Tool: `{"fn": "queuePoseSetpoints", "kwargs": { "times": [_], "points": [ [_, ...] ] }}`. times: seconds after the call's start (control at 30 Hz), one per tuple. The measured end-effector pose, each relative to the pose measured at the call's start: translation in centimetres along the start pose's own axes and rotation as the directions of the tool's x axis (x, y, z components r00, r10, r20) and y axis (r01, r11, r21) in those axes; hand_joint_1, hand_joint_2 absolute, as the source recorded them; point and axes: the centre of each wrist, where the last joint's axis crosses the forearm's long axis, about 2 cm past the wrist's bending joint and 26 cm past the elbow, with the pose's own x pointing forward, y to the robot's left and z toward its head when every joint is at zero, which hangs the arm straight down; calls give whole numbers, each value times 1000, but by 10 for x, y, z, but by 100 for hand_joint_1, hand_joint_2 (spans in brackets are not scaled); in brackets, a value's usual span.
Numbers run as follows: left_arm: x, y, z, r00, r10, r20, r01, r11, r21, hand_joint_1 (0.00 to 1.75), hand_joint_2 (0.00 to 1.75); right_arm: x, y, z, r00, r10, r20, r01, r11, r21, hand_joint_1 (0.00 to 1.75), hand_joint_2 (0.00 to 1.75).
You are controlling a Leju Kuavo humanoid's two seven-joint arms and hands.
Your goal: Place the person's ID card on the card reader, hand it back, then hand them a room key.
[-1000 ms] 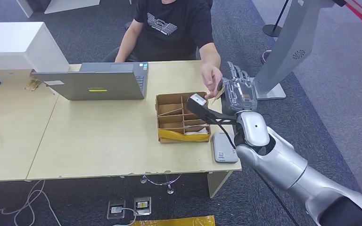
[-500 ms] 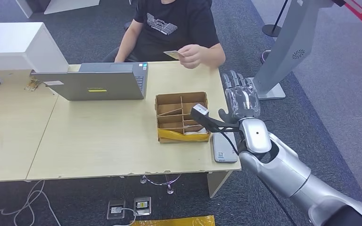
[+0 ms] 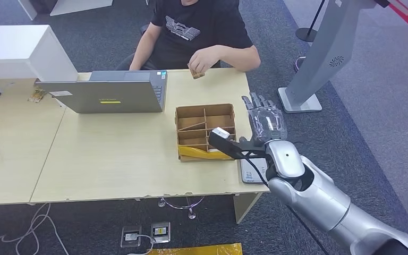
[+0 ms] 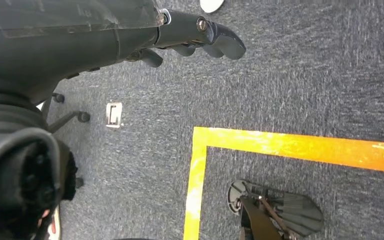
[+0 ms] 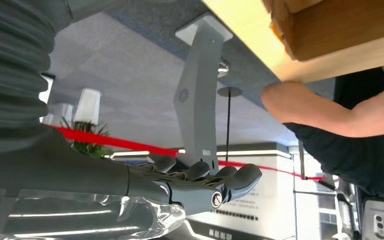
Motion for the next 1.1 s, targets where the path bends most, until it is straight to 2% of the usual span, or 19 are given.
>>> {"fn": "queuePoseSetpoints", "kwargs": {
  "times": [0.4, 0.7, 1.1],
  "points": [
    [-2, 0, 0, 1000, 9, -1, -9, 1000, 28, 0, 0, 32, 29, 3, 974, -216, 73, 210, 975, 79, 0, 175],
    [-3, 0, 0, 1000, 17, -7, -17, 999, 31, 0, 0, 48, 48, 3, 970, -232, 75, 222, 968, 119, 0, 175],
    [-4, 1, 0, 1000, 19, -23, -19, 999, 34, 0, 0, 50, 64, -3, 970, -238, 54, 229, 964, 133, 0, 175]
  ]
}}
